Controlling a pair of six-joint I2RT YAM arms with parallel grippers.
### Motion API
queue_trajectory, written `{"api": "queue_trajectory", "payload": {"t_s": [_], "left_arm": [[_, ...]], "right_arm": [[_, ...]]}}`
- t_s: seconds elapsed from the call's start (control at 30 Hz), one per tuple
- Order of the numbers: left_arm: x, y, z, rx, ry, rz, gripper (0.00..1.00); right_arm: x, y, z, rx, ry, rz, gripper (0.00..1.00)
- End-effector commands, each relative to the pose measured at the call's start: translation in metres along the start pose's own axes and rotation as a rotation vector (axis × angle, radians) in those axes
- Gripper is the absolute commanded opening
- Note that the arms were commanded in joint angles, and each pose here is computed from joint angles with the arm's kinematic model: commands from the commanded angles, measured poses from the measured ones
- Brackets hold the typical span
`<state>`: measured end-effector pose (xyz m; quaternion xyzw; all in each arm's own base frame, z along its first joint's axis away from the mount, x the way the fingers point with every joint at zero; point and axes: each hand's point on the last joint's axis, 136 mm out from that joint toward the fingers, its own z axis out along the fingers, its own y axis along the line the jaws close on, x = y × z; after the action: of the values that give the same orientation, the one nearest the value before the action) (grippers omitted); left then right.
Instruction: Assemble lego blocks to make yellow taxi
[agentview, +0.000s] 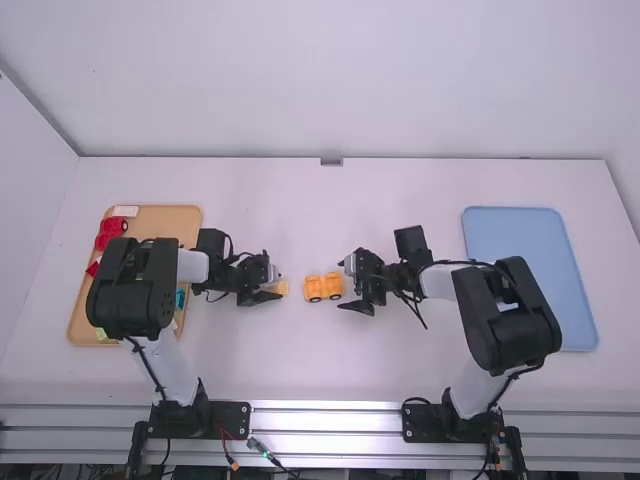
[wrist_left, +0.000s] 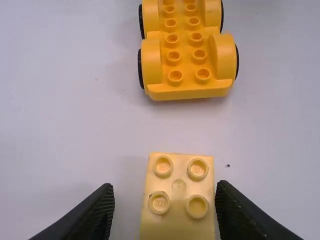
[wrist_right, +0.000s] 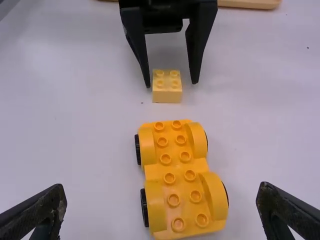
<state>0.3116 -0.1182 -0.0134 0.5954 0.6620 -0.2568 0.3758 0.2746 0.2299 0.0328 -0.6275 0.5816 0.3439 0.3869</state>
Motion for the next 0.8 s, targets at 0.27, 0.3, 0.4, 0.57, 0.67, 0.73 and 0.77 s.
{"api": "queue_trajectory", "payload": {"t_s": [0.27, 0.3, 0.4, 0.57, 0.67, 0.73, 0.77], "left_arm": [[0.0023, -0.0049, 0.0080, 0.048, -0.080, -0.052, 0.53], [0.0018, -0.0053, 0.0075, 0.054, -0.080, -0.039, 0.51], [0.0021, -0.0052, 0.0070, 0.059, -0.073, -0.023, 0.45], [0.0035, -0.0068, 0.0078, 0.055, -0.073, -0.017, 0.34], [0.0045, -0.0069, 0.0086, 0.046, -0.074, -0.006, 0.27], [0.0051, -0.0080, 0.0089, 0.044, -0.075, -0.004, 0.25], [0.0051, -0.0082, 0.0090, 0.045, -0.075, -0.004, 0.25]], "right_arm": [[-0.0060, -0.0016, 0.0016, -0.015, -0.028, -0.004, 0.99], [-0.0055, -0.0023, 0.0008, -0.012, -0.028, -0.003, 0.99], [-0.0047, -0.0029, -0.0001, -0.010, -0.027, 0.001, 0.99], [-0.0047, -0.0027, -0.0001, -0.010, -0.027, 0.002, 0.99], [-0.0046, -0.0028, -0.0001, -0.010, -0.027, 0.001, 0.99], [-0.0046, -0.0027, -0.0001, -0.010, -0.027, 0.002, 0.99], [-0.0046, -0.0025, 0.0001, -0.011, -0.027, 0.002, 0.99]]}}
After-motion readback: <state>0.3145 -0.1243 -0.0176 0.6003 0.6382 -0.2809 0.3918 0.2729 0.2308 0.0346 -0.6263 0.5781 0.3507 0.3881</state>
